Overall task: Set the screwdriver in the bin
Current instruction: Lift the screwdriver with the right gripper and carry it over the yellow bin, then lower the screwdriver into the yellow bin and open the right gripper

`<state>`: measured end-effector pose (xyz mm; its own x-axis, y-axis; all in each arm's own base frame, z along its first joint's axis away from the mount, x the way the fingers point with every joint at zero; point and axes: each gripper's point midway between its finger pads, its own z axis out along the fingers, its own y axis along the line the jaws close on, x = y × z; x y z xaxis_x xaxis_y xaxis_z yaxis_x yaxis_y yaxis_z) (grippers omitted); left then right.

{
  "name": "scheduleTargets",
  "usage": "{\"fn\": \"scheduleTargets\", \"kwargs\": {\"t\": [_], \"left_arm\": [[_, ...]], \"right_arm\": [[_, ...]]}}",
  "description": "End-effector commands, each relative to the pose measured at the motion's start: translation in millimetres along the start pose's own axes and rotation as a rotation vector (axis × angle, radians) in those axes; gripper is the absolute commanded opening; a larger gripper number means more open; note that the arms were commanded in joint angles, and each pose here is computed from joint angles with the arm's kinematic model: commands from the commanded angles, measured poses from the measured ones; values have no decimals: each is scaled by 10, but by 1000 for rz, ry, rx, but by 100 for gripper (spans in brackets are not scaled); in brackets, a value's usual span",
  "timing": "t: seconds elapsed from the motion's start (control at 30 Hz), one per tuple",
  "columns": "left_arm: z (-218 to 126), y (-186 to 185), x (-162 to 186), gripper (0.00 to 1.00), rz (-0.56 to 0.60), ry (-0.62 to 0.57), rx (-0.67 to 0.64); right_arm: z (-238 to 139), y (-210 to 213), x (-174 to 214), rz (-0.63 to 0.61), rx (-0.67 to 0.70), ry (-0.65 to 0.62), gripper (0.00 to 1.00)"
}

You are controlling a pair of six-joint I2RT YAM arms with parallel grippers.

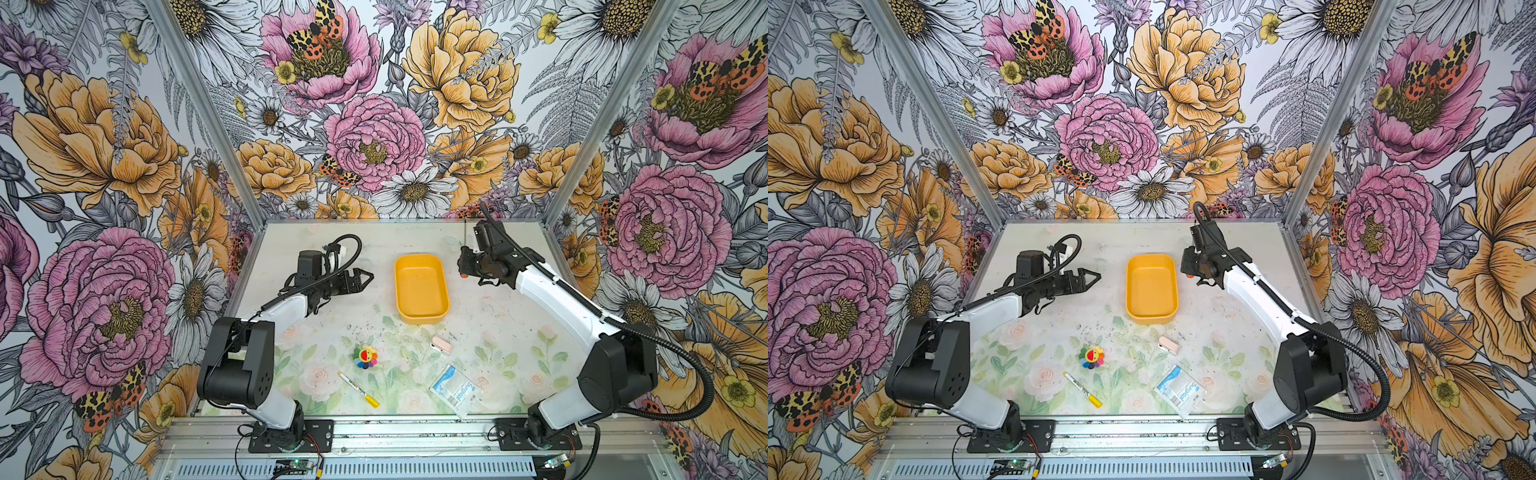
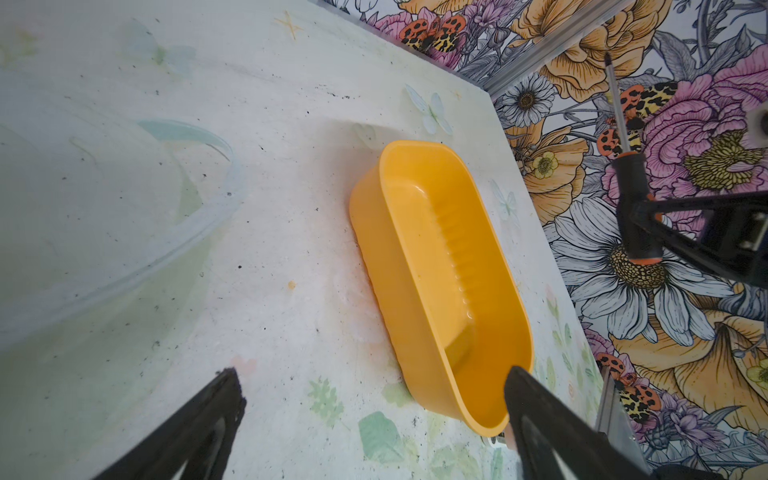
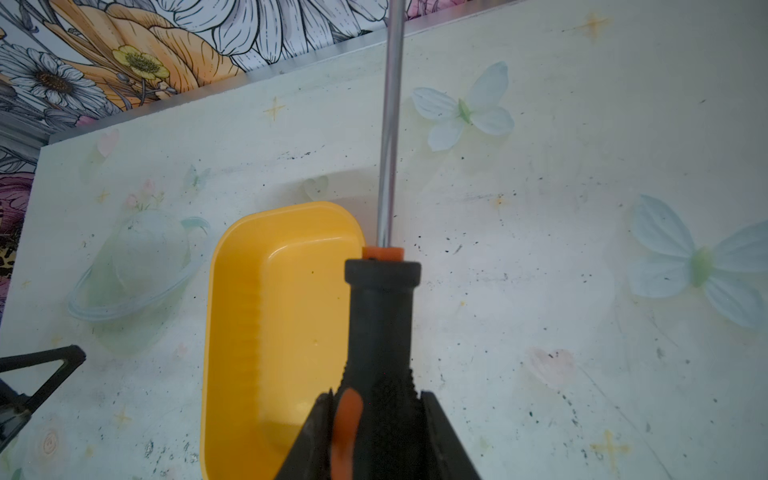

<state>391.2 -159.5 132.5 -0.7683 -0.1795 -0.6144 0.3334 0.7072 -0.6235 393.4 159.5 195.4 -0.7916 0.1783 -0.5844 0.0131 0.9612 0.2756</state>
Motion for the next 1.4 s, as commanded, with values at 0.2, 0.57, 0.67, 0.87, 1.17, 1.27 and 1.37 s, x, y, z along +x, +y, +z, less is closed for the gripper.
{"fn": "scheduleTargets", "kwargs": {"t": [0.2,0.57,0.67,0.87,1.17,1.27,1.37], "left_arm": [[23,5,-76,99,27,-1,-13],[46,42,-16,99,36,16,-14],[50,42,-15,99,38,18,-13],[40,75,4,99,36,21,-19],[20,90,5,99,36,21,-22],[16,92,-4,99,36,19,-22],[16,91,-1,99,37,20,-22]], "right_arm": [[375,492,456,-21,-19,144,0],[758,676,1035,-95,-4,295,0],[815,702,1100,-108,1,311,0],[917,695,1150,-117,24,320,0],[1058,625,1201,-125,70,328,0],[1099,610,1231,-128,79,336,0],[1143,597,1258,-135,84,344,0]]}}
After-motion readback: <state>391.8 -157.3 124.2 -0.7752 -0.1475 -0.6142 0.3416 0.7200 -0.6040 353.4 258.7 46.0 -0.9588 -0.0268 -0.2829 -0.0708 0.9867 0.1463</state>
